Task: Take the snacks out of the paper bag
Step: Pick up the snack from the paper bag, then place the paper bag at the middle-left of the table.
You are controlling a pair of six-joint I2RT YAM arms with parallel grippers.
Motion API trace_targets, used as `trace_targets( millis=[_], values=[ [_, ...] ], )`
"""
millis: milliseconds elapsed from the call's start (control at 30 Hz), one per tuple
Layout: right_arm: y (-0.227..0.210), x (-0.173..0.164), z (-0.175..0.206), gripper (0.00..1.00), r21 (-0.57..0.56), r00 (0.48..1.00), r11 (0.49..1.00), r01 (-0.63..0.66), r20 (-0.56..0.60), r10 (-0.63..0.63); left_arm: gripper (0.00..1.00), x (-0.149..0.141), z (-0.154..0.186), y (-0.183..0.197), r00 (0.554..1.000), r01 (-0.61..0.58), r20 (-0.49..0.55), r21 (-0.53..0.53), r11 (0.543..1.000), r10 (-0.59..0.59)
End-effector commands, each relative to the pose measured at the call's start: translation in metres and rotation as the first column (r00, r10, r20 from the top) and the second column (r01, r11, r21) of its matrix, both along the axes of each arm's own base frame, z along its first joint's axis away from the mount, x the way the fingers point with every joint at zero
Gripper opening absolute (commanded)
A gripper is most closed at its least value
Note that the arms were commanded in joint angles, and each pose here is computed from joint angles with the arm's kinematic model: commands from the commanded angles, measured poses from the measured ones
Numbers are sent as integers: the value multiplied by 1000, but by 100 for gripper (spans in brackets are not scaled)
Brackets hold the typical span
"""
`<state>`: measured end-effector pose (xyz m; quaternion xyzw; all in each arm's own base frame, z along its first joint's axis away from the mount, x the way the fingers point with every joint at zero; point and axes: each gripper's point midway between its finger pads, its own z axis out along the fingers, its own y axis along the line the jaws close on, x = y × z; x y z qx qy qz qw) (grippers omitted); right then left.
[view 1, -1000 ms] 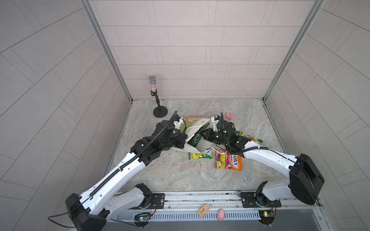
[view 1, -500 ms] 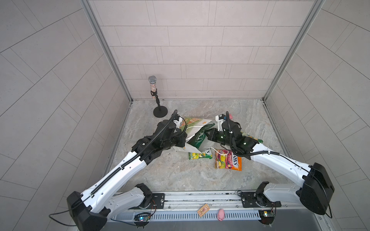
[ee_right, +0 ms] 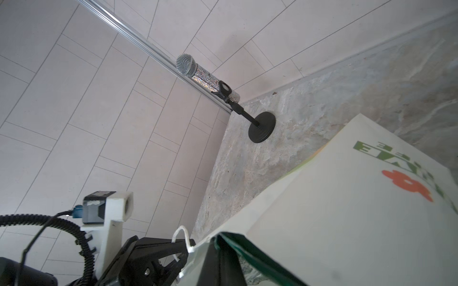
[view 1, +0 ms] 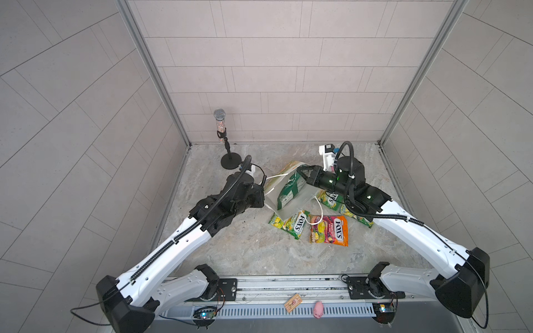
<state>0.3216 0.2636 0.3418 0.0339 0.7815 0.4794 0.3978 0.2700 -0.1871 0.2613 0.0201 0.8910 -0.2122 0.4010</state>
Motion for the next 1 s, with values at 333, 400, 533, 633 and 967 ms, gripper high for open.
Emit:
trace_targets(
  millis=[333,400,533,633,967],
  values=[
    [66,21,39,0,64,961,959,-274,55,271,0,15,52,43,970,-208,129,-2,978,206],
    [73,29,38,0,61,958,957,-284,48,282,0,17,57,49,966,-225,132,-7,974,224],
    [93,40,37,0,59,946,944,-324,32,322,0,22,62,67,950,-283,135,-10,959,282],
    [108,40,39,0,41,931,930,-366,23,365,0,25,60,81,934,-334,128,-15,942,333],
    [130,38,70,0,30,900,901,-433,71,430,0,38,49,100,912,-400,86,-34,916,401]
  ],
)
